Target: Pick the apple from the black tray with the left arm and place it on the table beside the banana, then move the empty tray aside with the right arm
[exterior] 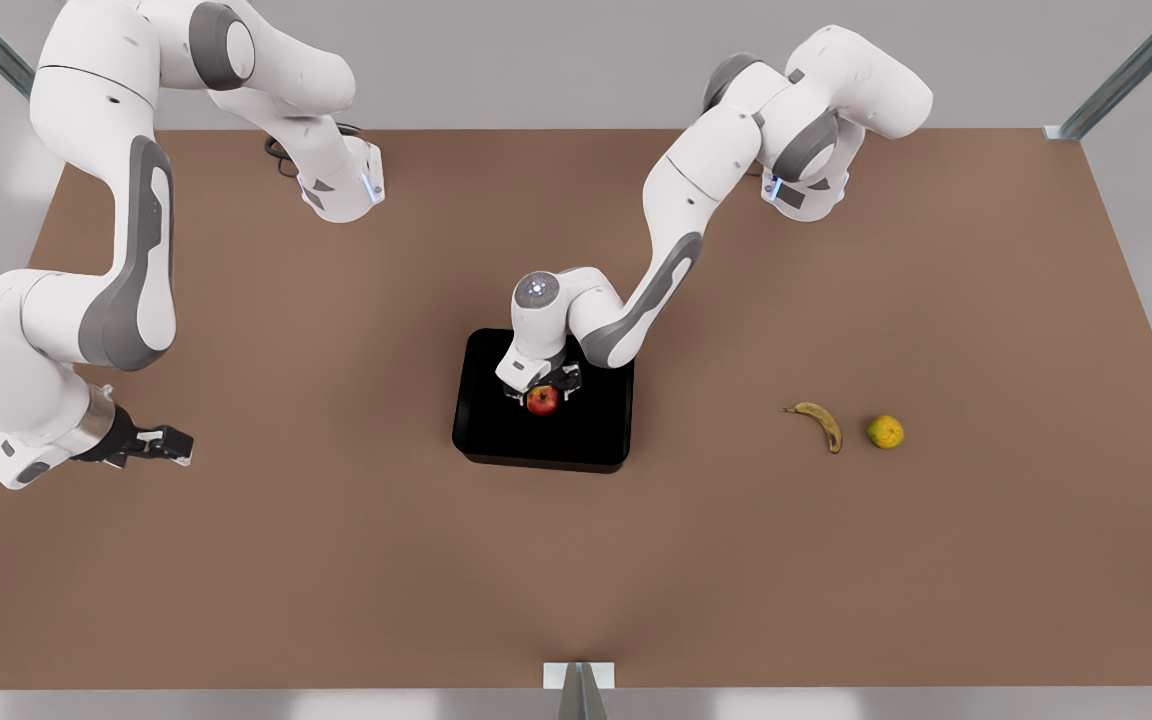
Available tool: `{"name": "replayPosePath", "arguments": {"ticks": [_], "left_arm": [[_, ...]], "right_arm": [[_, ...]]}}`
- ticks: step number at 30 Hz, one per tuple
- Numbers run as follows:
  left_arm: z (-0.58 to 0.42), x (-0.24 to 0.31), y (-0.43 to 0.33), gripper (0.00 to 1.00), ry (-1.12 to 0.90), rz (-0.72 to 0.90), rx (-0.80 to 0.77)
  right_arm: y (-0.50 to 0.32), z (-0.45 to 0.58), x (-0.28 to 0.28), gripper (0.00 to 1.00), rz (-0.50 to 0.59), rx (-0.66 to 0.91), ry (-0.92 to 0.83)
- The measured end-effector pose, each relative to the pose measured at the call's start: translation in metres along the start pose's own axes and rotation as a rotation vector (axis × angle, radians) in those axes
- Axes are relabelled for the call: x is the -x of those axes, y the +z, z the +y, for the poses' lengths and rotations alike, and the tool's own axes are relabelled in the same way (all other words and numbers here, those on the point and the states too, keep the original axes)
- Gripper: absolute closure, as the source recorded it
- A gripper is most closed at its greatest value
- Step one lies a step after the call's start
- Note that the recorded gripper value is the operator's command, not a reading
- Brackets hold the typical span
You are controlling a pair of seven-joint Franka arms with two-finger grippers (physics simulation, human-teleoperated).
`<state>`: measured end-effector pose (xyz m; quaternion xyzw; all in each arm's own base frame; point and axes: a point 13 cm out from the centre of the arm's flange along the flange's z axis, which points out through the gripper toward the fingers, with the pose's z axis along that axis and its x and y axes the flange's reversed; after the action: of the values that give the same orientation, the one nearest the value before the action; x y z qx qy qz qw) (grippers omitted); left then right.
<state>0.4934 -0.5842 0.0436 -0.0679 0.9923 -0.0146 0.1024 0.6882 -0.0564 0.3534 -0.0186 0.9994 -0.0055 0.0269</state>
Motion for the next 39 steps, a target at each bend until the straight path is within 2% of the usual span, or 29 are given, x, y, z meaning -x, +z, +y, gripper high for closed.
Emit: {"name": "replayPosePath", "arguments": {"ticks": [6, 9, 13, 17, 20, 24, 27, 28, 29, 30, 34, 35, 38, 39], "left_arm": [[0.001, 0.003, -0.004, 0.30, -0.027, -0.008, 0.001], [0.003, 0.018, -0.057, 0.30, -0.051, -0.018, 0.009], [0.071, 0.035, -0.134, 0.28, -0.118, 0.024, 0.069], [0.183, 0.041, -0.171, 0.28, -0.180, 0.078, 0.165], [0.295, 0.071, -0.148, 0.28, -0.278, 0.138, 0.230], [0.396, 0.122, -0.064, 0.28, -0.359, 0.202, 0.242], [0.431, 0.157, -0.032, 0.28, -0.339, 0.188, 0.212], [0.438, 0.164, -0.025, 0.23, -0.320, 0.179, 0.205], [0.442, 0.169, -0.020, 0.04, -0.297, 0.172, 0.198], [0.444, 0.173, -0.017, 0.00, -0.272, 0.166, 0.190], [0.441, 0.186, -0.023, 0.00, -0.180, 0.133, 0.161], [0.439, 0.204, -0.050, 0.00, -0.166, 0.092, 0.147], [0.426, 0.331, -0.223, 0.00, -0.160, -0.104, 0.085], [0.441, 0.357, -0.270, 0.00, -0.205, -0.114, 0.052]], "right_arm": [[0.000, -0.003, 0.000, 0.00, 0.000, -0.001, -0.006], [-0.002, 0.009, 0.000, 0.00, 0.001, 0.004, -0.025], [-0.095, 0.081, -0.028, 0.00, -0.004, 0.021, -0.112], [-0.120, 0.161, -0.088, 0.00, 0.179, 0.079, -0.186], [-0.097, 0.276, -0.133, 0.00, 0.346, 0.201, -0.240], [-0.018, 0.359, -0.162, 0.02, 0.535, 0.298, -0.101], [0.011, 0.410, -0.175, 0.02, 0.552, 0.308, -0.003], [0.020, 0.417, -0.173, 0.02, 0.550, 0.302, 0.034], [0.029, 0.422, -0.170, 0.02, 0.545, 0.297, 0.072], [0.039, 0.427, -0.167, 0.02, 0.543, 0.292, 0.106], [0.094, 0.423, -0.155, 0.02, 0.527, 0.218, 0.218], [0.105, 0.416, -0.152, 0.02, 0.522, 0.203, 0.243], [0.129, 0.404, -0.144, 0.02, 0.502, 0.166, 0.290], [0.138, 0.402, -0.143, 0.02, 0.499, 0.155, 0.301]]}}
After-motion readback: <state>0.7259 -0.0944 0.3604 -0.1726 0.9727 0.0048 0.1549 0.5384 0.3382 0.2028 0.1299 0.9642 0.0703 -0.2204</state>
